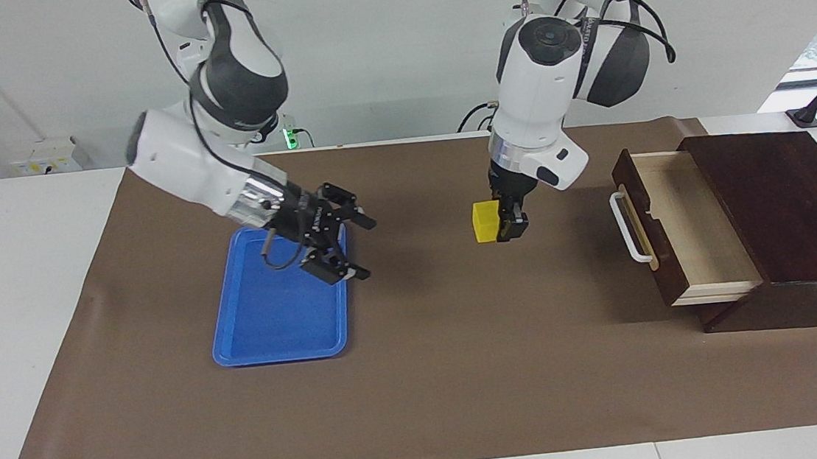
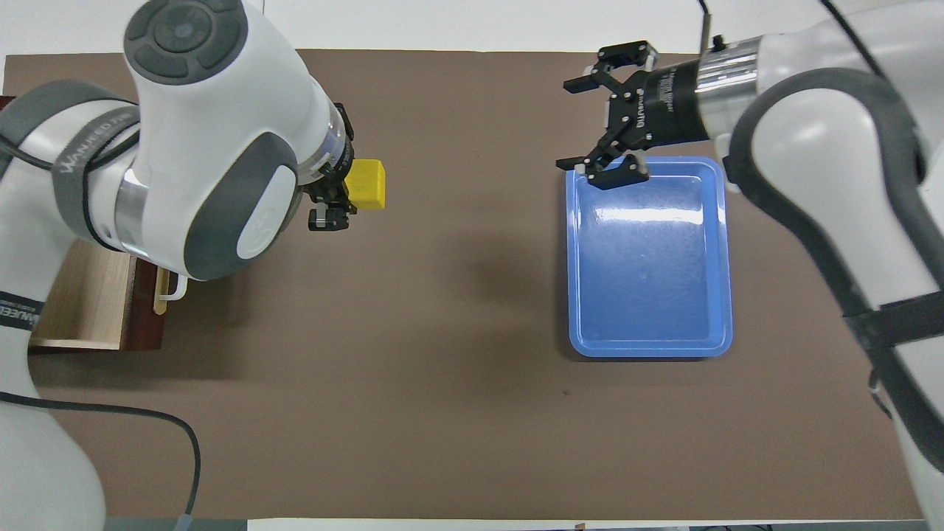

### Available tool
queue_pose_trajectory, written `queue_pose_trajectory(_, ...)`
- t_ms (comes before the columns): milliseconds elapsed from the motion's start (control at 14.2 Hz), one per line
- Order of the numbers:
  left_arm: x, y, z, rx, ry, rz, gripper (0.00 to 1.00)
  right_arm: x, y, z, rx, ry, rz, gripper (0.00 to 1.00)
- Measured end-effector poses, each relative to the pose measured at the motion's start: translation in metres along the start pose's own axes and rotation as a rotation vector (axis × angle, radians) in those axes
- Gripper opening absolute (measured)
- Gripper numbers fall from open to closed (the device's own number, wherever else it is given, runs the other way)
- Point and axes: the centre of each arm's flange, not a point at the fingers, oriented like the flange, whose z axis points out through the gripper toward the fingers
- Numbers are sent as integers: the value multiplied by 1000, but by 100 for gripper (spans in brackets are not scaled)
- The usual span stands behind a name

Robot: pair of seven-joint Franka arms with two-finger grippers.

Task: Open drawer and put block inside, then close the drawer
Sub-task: 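Move the block into the drawer with the left gripper while the right gripper withdraws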

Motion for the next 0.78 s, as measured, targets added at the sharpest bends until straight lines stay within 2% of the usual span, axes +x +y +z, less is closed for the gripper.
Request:
queue_pose_trajectory(141,48,11,2,25,9,15,55,16,-1,-28,-44,79,-153,100)
queue_pose_trajectory(353,132,23,3,57,11,69,55,22,8,-44,-138,179,-398,100)
queue_pose_trajectory(564,222,21,1,80,2,136,55,28,22,-70,-251,248,-657,100)
queue_pose_trajectory(776,291,8,3,95,-11,185,55,40,34,-104,-341,301,-863,100)
